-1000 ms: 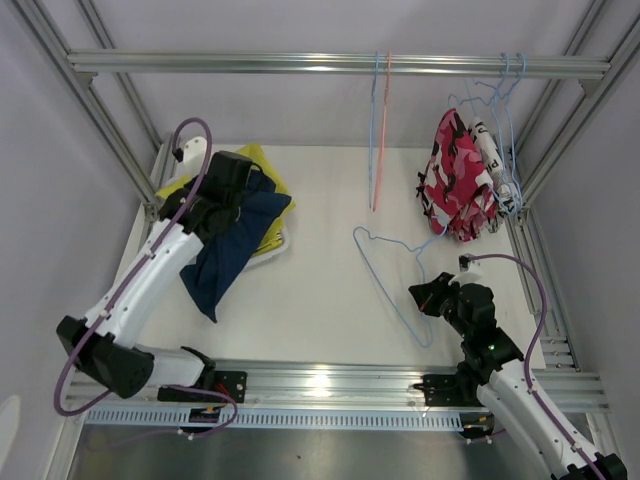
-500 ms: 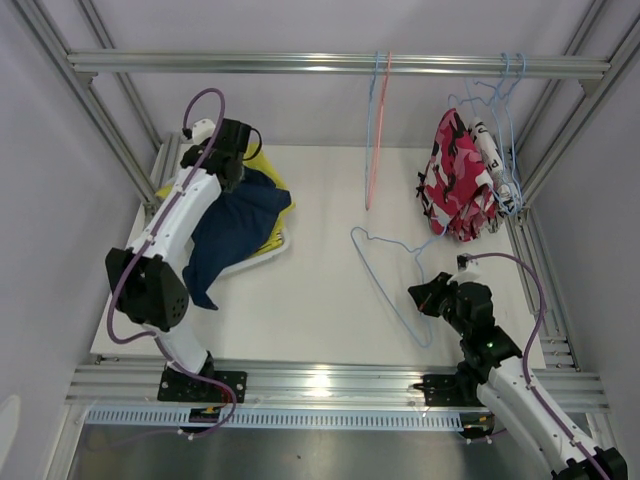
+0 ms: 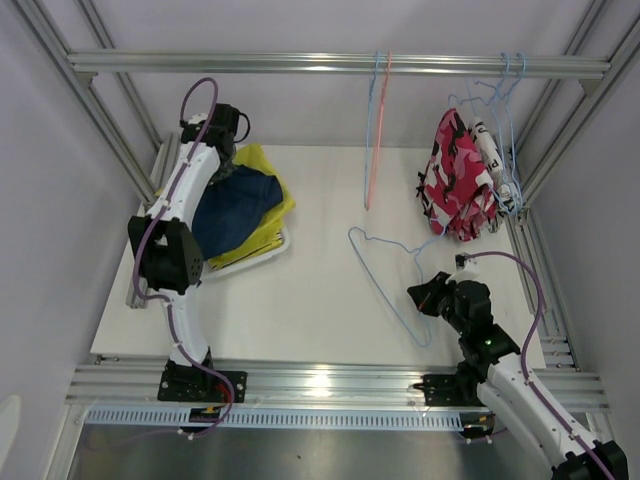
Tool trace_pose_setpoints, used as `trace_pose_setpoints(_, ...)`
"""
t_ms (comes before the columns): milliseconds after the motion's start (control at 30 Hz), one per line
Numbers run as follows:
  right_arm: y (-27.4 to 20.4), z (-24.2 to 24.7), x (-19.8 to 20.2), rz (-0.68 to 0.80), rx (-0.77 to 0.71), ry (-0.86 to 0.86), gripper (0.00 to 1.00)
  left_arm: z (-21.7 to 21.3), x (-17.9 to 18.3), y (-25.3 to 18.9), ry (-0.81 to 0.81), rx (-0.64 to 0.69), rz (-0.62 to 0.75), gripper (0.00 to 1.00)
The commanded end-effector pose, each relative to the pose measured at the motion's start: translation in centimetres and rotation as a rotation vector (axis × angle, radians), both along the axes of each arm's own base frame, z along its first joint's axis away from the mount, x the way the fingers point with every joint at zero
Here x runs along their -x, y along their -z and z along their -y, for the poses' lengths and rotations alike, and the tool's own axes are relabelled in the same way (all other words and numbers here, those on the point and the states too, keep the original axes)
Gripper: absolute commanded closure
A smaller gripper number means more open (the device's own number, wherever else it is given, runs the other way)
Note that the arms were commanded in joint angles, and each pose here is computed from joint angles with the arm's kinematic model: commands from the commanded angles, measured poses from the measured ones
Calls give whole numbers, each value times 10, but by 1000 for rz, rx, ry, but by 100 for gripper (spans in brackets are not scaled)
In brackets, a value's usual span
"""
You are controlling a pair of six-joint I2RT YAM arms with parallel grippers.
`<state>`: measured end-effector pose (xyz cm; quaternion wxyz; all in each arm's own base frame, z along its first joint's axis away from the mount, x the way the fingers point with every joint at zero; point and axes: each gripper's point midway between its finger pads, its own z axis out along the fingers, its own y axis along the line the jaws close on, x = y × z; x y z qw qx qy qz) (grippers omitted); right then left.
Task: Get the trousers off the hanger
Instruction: Place the trousers in the bin.
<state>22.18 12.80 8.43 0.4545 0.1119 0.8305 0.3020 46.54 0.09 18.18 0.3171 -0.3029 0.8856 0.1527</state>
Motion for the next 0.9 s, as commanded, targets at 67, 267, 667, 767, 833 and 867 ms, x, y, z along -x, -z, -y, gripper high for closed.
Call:
trace_pose_setpoints(67, -14, -4, -10, 48, -24, 4, 100, -11, -31, -38, 24, 5, 105, 99)
trace_pose_setpoints(267, -12, -1, -12, 44, -10, 16, 100, -13, -44, -16, 44, -10, 64, 99)
trace_pose_setpoints(667, -15, 1, -13, 54, -8, 26, 100, 7, -24, 63, 108, 153, -147, 99)
trace_pose_setpoints(767, -11, 3, -9, 38, -2, 28, 100, 15, -16, 81, 133, 191, -210, 99)
trace_pose_setpoints(833, -11, 4, -8, 35, 2, 27, 100, 16, -13, 84, 135, 197, -215, 99)
trace_pose_setpoints(867, -12, 4, -8, 39, 4, 26, 100, 16, -6, 92, 133, 199, -241, 98)
